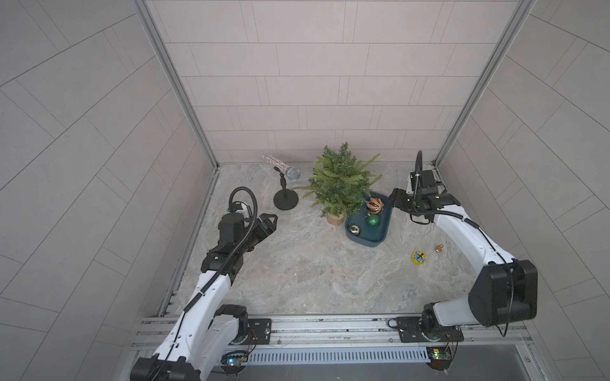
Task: Decorate the small christmas tree with ornaments
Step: Pick up an ornament from the container.
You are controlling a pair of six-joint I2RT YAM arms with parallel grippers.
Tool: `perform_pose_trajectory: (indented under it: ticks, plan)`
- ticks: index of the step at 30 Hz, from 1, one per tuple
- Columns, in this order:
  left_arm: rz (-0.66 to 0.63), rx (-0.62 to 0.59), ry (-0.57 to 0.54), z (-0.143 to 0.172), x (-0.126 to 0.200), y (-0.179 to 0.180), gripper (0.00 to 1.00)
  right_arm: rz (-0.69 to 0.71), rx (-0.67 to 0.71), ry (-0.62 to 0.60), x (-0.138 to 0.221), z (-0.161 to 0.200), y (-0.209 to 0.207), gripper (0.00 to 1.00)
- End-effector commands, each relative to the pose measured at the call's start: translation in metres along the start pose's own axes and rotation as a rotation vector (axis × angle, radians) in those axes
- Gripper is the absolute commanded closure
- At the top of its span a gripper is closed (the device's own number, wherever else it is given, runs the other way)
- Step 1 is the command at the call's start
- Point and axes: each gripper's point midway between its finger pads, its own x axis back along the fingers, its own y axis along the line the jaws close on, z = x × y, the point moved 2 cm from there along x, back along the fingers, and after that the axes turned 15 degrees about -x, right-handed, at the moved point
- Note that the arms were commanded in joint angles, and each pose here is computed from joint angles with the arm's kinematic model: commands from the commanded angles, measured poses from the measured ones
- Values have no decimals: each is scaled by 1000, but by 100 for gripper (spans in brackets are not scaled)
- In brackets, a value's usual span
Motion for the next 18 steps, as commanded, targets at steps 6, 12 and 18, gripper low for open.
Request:
perform_pose_trajectory:
  ticks: [6, 12, 18]
  plan:
    - [136, -210, 170, 34, 7, -58, 20, 71, 79, 104, -20, 12, 9, 27]
    - [194, -258, 205, 50, 4, -78, 17, 85, 86, 121, -46, 8, 21, 22]
    - [215, -273, 229, 63, 2, -86, 15, 127, 92, 147, -71, 4, 23, 21]
